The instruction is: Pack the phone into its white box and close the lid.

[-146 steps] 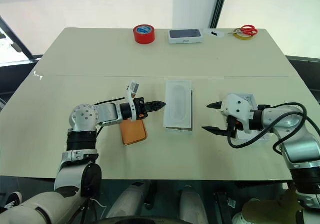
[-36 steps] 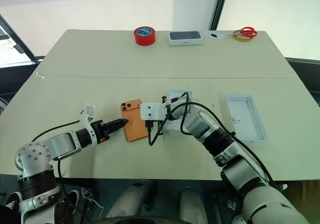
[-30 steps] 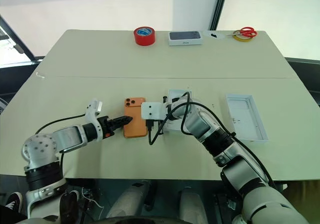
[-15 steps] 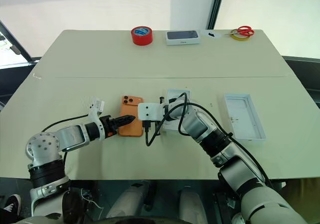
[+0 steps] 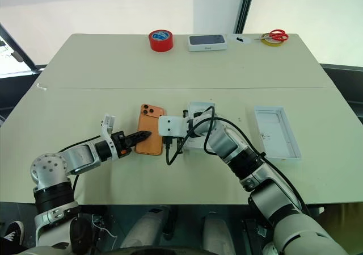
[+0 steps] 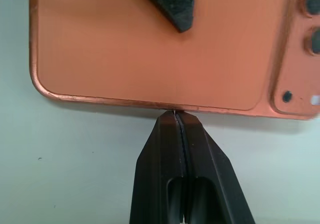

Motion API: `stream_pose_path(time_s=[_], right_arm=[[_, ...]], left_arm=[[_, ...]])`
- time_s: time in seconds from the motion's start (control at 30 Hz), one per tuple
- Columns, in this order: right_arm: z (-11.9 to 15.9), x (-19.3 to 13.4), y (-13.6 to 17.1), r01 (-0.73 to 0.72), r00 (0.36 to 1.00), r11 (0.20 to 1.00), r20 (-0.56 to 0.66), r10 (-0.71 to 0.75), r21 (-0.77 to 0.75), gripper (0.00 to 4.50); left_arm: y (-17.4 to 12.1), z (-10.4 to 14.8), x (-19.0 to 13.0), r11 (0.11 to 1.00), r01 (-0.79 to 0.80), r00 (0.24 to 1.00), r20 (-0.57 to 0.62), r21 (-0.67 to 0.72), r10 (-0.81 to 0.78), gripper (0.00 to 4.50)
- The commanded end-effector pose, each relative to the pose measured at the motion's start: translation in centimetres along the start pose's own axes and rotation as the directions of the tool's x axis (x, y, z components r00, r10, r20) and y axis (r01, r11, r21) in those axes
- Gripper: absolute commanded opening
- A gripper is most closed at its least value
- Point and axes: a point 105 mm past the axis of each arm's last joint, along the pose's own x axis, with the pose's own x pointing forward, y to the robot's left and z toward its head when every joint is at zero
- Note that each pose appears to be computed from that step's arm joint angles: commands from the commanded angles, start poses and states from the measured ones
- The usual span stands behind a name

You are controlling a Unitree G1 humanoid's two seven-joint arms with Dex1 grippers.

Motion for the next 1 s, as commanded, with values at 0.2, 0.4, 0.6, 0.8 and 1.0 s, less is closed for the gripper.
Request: stream_pose_path(time_s=[0.2, 0.4, 0.6, 0.8, 1.0], right_arm=[[2.5, -7.1, -0.9, -0.026, 0.955, 0.988, 0.297, -0.019, 0.149, 2.45], [-1.2, -8.9, 2.8, -0.056, 0.985, 0.996, 0.166, 0.045, 0.064, 3.99], [-3.7, -8.8, 3.3, 0.002, 0.993, 0.997, 0.113, -0.011, 0.08, 3.48], [-4.5, -8.4, 3.3, 0.03, 0.995, 0.997, 0.098, -0.037, 0.076, 2.17], [-4.5, -8.5, 3.1, 0.04, 0.994, 0.997, 0.101, -0.047, 0.073, 2.17]], left_arm=[[-2.9, 2.9, -1.5, 0.987, 0.153, 0.976, 0.151, 0.053, -0.159, 0.0], [-3.6, 2.9, -1.2, 0.981, 0.175, 0.972, 0.147, 0.084, -0.186, 0.0], [-3.7, 2.9, -0.7, 0.98, 0.172, 0.974, 0.134, 0.099, -0.184, 0.0], [-4.1, 2.6, -0.2, 0.978, 0.186, 0.974, 0.114, 0.1, -0.197, 0.0], [-4.1, 2.3, -0.1, 0.978, 0.184, 0.975, 0.106, 0.1, -0.194, 0.0]])
